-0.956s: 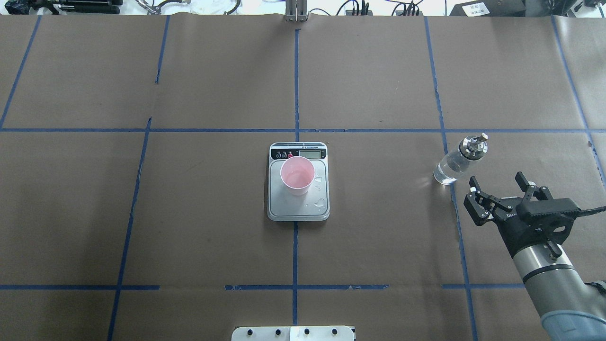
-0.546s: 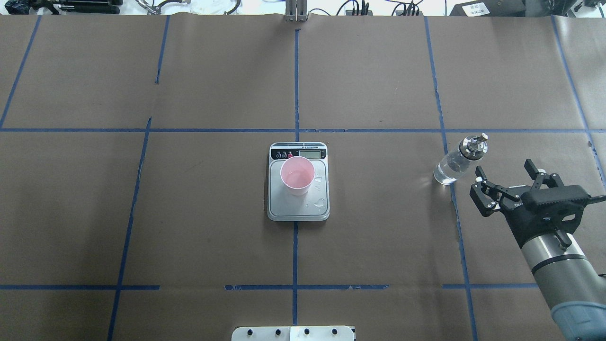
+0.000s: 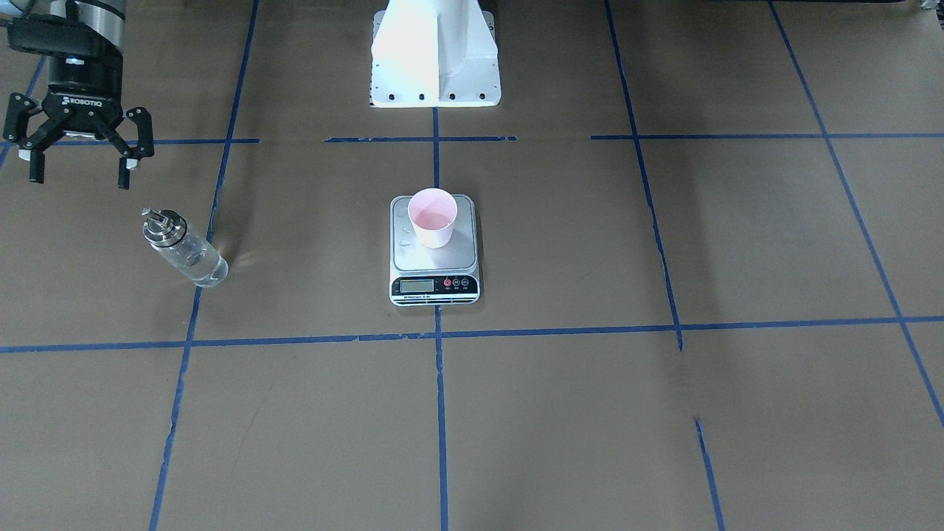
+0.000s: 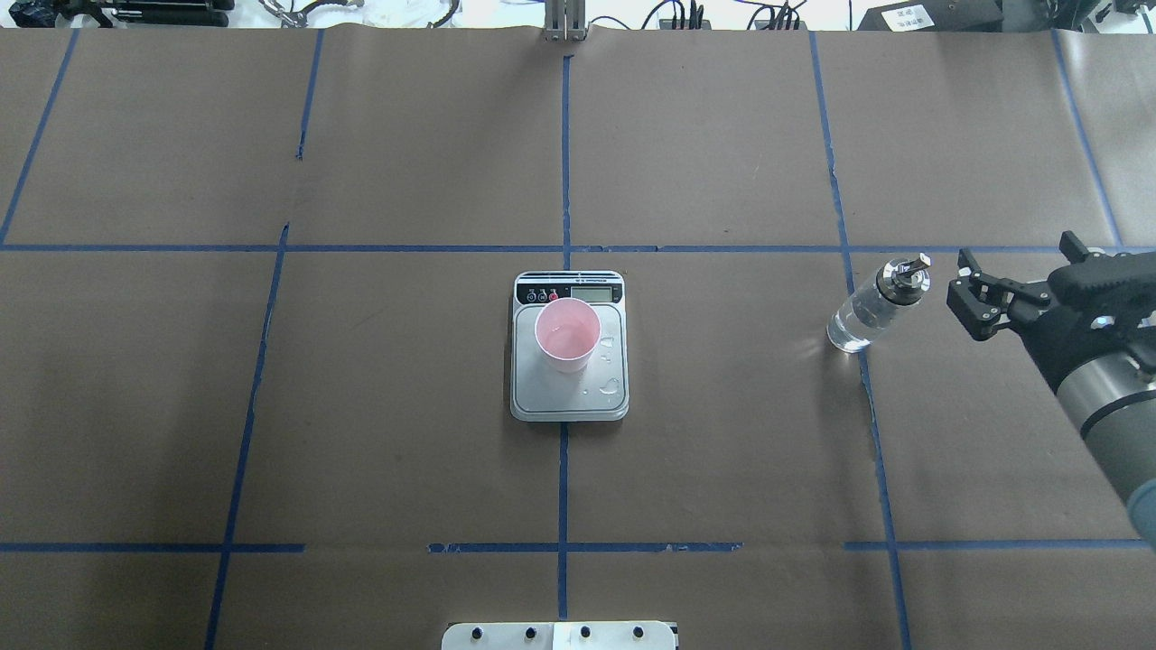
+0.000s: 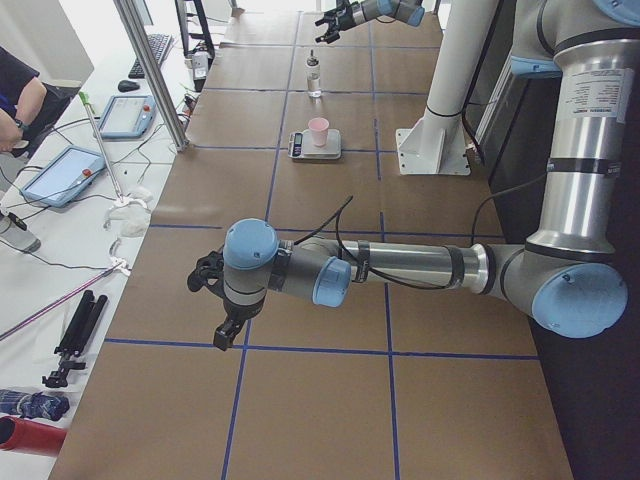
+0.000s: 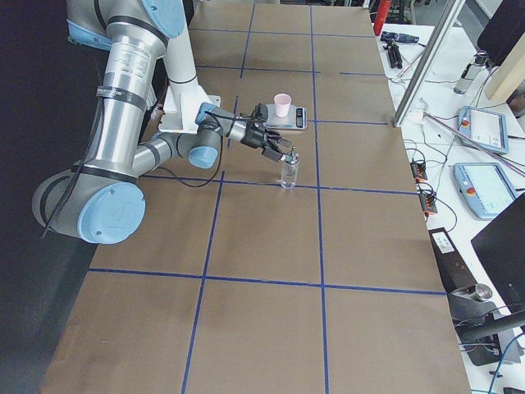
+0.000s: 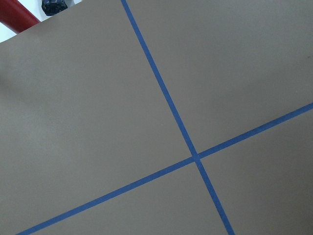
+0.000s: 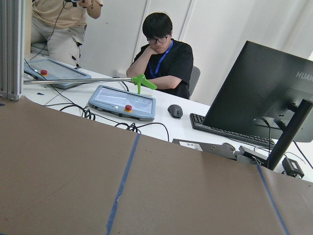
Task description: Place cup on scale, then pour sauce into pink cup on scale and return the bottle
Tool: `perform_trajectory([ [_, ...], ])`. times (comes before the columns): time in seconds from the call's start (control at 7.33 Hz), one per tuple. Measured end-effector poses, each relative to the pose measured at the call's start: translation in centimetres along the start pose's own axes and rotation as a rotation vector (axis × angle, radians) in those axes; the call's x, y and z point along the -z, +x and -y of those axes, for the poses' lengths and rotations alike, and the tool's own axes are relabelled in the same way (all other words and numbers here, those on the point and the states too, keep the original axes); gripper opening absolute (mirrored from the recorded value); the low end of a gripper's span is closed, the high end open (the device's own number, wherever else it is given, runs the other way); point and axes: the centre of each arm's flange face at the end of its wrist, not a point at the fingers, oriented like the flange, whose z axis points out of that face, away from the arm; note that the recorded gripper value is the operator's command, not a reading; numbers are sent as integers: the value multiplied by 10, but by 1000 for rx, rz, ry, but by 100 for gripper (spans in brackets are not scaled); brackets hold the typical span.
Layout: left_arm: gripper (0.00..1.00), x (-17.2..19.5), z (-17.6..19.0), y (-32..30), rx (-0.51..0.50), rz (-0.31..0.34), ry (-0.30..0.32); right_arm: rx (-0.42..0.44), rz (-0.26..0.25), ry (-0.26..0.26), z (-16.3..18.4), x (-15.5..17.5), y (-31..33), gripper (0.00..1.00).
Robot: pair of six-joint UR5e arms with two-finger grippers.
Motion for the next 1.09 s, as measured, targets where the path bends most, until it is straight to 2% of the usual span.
perform_trajectory([
  [0.27, 100, 2, 1, 1, -3, 1, 3, 12, 42, -133, 46, -18, 59, 100],
  [0.55, 100, 2, 2, 2, -4, 1, 5, 15, 147, -303, 70, -42, 135, 100],
  [0.82, 100, 3, 2, 2, -5, 1, 5, -2, 255, -512, 52, -65, 209, 100],
  [1.09, 100, 2, 1, 2, -4, 1, 4, 32, 321, -737, 32, -72, 253, 100],
])
